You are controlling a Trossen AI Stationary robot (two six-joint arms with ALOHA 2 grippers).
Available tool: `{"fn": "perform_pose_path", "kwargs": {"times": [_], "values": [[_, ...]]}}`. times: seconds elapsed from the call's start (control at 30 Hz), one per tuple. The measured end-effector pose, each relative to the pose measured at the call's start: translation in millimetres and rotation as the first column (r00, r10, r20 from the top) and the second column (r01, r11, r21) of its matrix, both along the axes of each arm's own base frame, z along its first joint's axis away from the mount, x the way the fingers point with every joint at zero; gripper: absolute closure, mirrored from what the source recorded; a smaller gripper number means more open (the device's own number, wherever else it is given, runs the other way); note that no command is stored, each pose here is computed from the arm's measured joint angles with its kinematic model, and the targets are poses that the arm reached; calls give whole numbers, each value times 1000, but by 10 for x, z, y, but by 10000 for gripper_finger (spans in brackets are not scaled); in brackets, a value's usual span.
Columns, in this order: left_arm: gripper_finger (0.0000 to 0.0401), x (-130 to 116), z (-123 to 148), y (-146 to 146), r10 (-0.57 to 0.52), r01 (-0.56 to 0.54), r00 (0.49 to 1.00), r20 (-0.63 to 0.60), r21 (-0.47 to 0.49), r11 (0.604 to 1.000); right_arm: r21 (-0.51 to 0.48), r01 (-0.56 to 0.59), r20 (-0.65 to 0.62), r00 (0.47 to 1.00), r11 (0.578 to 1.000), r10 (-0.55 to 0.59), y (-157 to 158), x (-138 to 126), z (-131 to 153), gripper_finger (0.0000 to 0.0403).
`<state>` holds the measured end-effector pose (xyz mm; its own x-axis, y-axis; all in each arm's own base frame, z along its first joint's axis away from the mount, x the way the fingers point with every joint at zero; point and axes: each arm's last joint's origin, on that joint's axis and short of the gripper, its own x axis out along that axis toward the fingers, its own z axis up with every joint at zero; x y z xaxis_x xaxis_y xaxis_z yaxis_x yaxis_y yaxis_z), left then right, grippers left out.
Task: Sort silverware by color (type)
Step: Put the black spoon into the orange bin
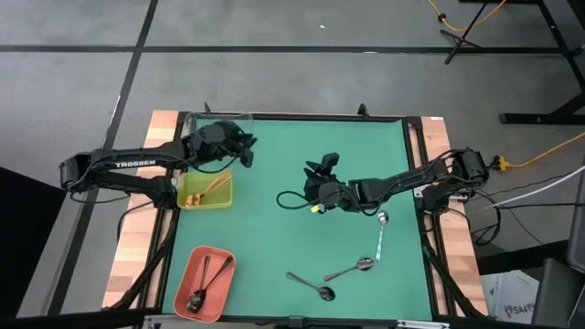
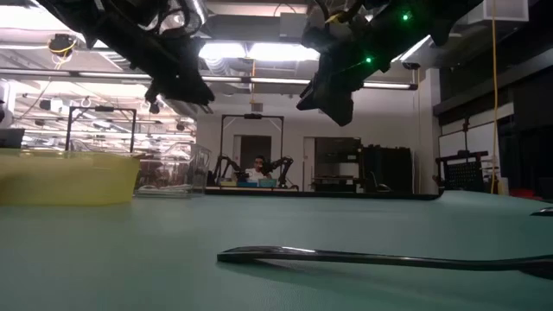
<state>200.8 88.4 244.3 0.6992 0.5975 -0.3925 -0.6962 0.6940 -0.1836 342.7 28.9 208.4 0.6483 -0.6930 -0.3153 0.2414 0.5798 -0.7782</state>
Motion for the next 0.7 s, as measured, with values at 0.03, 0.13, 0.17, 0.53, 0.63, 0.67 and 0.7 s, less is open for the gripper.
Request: {"fn": "perform_pose_path", "kwargs": {"times": [0.03,0.13,0.17,0.53,0.63,0.67,0.7], "values": [[303,13,0,-26,-31,31,1000,-2,-1,1000,10,6,-1,1000,1000,-6,-1,-6,-10,288],[303,47,-2,-104,-115,115,993,-5,-6,993,42,24,-6,1000,999,-24,1,-28,-44,288],[303,57,-2,-130,-137,137,991,-6,-7,991,50,28,-20,999,998,-27,0,-39,-63,288],[303,119,-3,-326,-237,237,972,-6,-10,972,433,-52,-159,978,900,132,62,-172,-290,288],[303,124,-5,-345,-246,246,969,-7,-10,969,538,-3,-219,965,843,144,83,-202,-263,288],[303,124,-5,-346,-246,246,969,-8,-10,969,570,16,-239,960,822,147,91,-208,-239,288],[303,123,-8,-347,-246,246,969,-10,-11,969,601,39,-265,952,798,153,100,-216,-206,288]]}}
